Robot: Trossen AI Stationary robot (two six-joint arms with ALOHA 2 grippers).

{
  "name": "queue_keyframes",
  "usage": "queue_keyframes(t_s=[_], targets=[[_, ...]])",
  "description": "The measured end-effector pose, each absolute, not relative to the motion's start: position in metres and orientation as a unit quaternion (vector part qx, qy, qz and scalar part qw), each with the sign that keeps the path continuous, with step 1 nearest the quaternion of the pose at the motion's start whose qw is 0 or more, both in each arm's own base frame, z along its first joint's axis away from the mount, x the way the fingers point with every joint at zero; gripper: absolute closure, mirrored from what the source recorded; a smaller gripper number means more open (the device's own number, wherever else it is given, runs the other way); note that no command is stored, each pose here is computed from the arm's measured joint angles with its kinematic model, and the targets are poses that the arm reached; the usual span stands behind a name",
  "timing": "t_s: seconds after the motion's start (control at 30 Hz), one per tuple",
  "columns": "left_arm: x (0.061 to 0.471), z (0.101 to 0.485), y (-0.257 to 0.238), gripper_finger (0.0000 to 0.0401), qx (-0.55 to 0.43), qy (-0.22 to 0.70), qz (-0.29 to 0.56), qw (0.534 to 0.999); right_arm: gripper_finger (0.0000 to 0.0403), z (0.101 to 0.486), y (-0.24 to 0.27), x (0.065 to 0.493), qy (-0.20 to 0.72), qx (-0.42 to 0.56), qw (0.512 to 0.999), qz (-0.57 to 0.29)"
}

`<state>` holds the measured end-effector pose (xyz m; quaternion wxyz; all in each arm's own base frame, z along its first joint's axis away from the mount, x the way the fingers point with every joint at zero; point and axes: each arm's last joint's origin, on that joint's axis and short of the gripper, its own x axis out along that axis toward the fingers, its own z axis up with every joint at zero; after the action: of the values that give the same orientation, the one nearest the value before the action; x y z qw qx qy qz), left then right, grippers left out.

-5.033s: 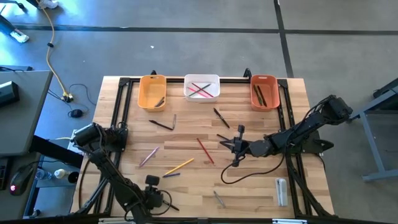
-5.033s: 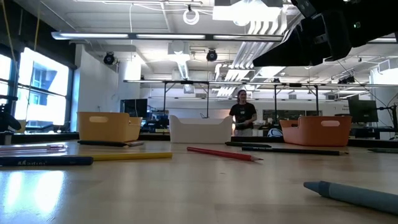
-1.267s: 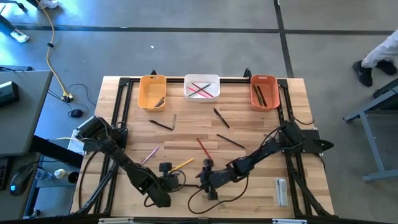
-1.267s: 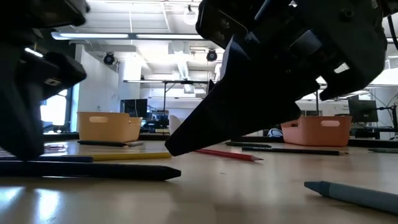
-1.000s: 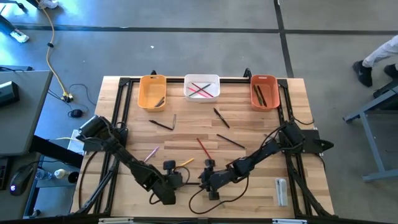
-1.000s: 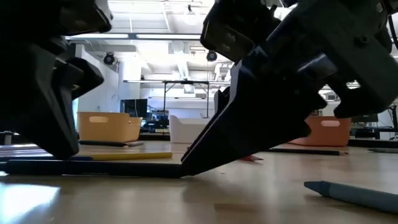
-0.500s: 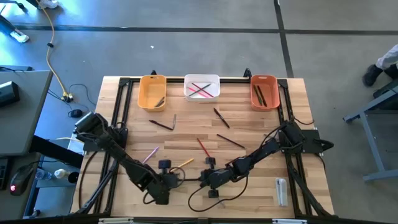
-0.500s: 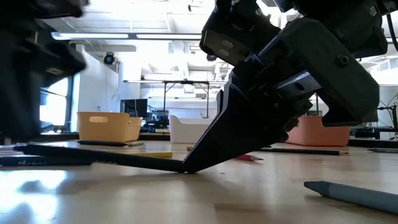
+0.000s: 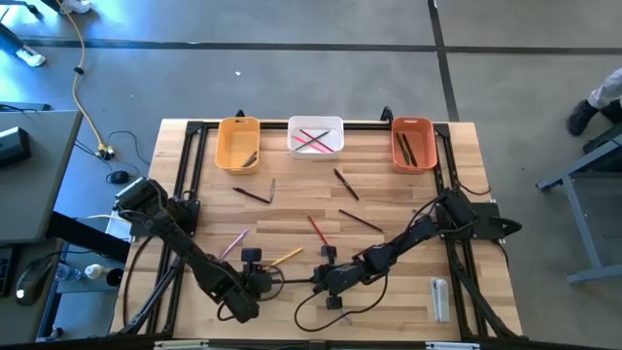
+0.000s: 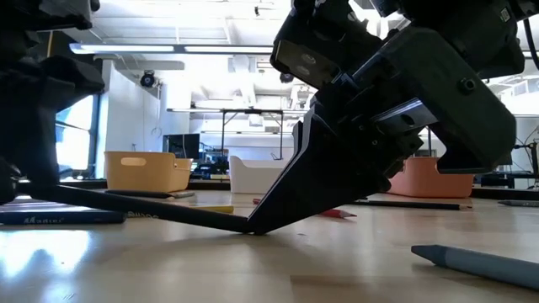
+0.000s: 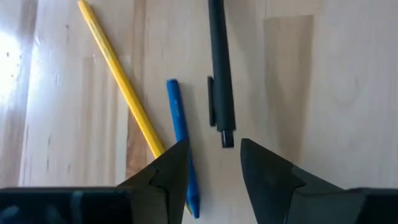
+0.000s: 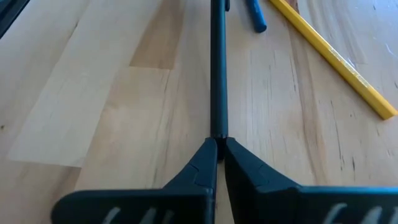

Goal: Sort crayons/erasers/pens/pencils in bins
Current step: Put the black pen into the orange bin

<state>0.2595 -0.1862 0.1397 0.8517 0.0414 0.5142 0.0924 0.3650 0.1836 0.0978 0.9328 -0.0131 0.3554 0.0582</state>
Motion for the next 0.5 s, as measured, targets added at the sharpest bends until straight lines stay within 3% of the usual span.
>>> queue_keyframes(t_s=[0.17,0.5], targets=[[0.264,0.14,-0.184,0.0283,0.043,0.513,0.08,0.854,0.0398,0.098,0.184,0.365,0.355,-0.013,0.933,0.058],[0.269,0.13,-0.182,0.0377,0.06,0.53,0.057,0.844,0.0398,0.098,0.184,0.365,0.355,-0.014,0.933,0.059]])
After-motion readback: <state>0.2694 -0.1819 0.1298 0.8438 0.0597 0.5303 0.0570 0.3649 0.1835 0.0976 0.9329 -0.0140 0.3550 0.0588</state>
